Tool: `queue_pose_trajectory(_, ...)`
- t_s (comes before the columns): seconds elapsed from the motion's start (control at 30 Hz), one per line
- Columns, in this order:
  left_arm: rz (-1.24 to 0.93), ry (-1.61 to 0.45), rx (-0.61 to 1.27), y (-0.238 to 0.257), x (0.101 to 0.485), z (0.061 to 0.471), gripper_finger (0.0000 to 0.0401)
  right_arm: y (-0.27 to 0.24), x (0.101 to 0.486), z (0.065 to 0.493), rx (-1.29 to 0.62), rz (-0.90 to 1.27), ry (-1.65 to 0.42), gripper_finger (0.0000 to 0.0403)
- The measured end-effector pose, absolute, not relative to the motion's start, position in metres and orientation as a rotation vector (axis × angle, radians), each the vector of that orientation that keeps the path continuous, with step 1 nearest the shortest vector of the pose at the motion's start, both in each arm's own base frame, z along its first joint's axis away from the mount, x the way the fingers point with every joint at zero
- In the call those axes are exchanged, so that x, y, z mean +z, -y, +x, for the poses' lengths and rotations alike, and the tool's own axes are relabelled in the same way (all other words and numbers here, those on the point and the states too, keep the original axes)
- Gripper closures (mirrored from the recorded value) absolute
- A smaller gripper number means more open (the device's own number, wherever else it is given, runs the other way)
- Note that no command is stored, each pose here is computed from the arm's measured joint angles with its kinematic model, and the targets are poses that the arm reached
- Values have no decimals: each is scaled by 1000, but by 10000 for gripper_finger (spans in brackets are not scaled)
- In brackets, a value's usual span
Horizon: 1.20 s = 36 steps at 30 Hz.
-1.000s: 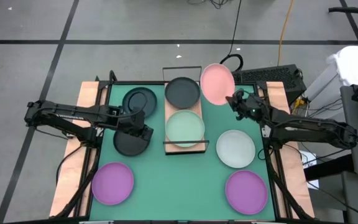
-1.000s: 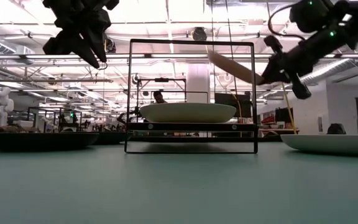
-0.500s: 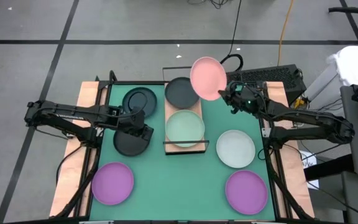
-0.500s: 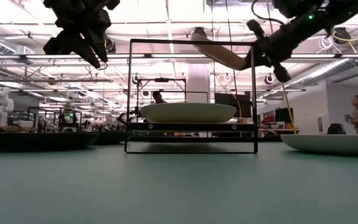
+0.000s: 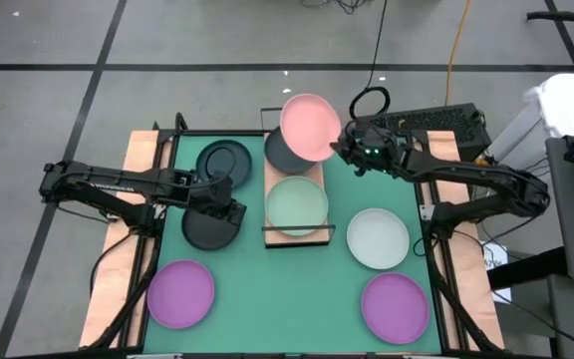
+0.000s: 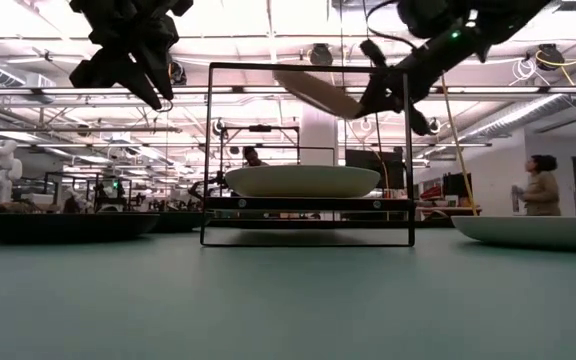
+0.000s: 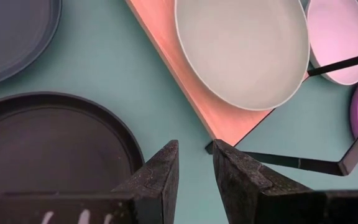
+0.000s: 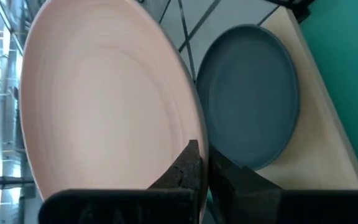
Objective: Place and stack plates onto a shelf
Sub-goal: Stack the pink plate on top of the black plate on the shelf
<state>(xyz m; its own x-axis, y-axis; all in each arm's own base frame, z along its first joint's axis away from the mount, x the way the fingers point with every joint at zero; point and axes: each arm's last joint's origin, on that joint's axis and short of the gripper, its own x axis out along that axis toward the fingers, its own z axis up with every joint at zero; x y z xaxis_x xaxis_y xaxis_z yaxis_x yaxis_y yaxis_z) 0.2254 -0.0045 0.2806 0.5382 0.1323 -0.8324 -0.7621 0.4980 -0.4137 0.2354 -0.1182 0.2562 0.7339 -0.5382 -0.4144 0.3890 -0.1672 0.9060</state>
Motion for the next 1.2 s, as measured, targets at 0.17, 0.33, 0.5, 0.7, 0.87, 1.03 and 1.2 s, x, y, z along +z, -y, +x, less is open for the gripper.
queue_pose_trajectory(0.17,-885,-830,627,4,281,225,297,130,246,247,-841,1525,101,403)
queue_pose_trajectory(0.33,-885,-830,627,4,281,225,297,141,229,259,-828,1540,76,403)
queue_pose_trajectory(0.5,-888,-829,629,4,281,225,297,147,212,269,-839,1540,55,402)
queue_pose_trajectory(0.7,-888,-830,628,5,281,225,297,151,194,277,-866,1540,21,401)
queue_pose_trajectory(0.87,-888,-830,629,5,281,225,297,155,176,281,-908,1521,-33,400)
queue_pose_trajectory(1.03,-892,-829,631,5,281,225,297,159,164,287,-900,1526,-24,399)
queue_pose_trajectory(1.2,-912,-824,641,5,281,225,297,159,158,288,-909,1530,-31,399)
